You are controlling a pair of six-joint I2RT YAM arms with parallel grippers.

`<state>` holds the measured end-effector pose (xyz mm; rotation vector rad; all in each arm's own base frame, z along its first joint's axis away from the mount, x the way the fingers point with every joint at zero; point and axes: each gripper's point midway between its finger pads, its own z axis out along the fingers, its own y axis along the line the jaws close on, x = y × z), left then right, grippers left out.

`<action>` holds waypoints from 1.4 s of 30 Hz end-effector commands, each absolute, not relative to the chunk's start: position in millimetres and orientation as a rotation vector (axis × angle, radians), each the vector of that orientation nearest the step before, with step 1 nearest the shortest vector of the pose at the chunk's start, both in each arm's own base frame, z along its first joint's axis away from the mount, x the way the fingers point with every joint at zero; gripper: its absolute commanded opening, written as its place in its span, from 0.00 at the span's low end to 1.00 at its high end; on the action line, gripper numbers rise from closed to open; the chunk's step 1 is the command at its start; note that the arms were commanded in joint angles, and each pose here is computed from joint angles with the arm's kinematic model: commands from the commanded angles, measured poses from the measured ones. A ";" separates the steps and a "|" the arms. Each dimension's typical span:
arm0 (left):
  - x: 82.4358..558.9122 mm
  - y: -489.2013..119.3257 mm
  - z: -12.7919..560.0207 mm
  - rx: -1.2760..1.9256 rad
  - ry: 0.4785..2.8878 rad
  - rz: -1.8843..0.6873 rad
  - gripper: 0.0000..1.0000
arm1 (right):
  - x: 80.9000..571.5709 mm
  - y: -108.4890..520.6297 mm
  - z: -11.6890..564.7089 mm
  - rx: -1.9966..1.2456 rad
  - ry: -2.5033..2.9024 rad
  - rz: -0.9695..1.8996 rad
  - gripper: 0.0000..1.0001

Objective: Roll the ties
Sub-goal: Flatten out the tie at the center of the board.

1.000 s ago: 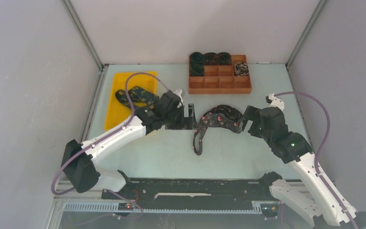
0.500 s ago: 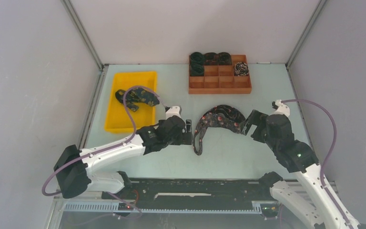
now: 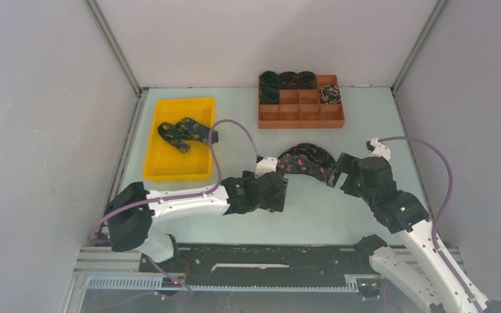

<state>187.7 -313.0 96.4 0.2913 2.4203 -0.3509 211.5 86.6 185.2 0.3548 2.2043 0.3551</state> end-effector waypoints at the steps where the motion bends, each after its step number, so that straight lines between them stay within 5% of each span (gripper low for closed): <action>1: 193.5 -330.1 96.8 0.338 2.395 -0.331 1.00 | 220.4 90.7 188.9 0.339 2.178 0.368 1.00; 15: 191.2 -342.5 36.6 0.401 2.495 -0.234 0.88 | 221.0 92.3 183.1 0.327 2.206 0.357 1.00; 18: 191.8 -344.3 29.7 0.409 2.499 -0.228 0.74 | 221.2 94.0 181.9 0.328 2.213 0.364 1.00; 23: 190.2 -349.5 26.9 0.429 2.508 -0.255 0.30 | 221.1 95.6 180.6 0.329 2.220 0.369 1.00; 29: 181.4 -343.1 40.9 0.424 2.518 -0.326 0.00 | 221.7 100.4 178.0 0.325 2.235 0.382 1.00; 42: 153.9 -295.1 61.9 0.397 2.575 -0.492 0.00 | 222.2 126.0 164.8 0.317 2.282 0.383 0.97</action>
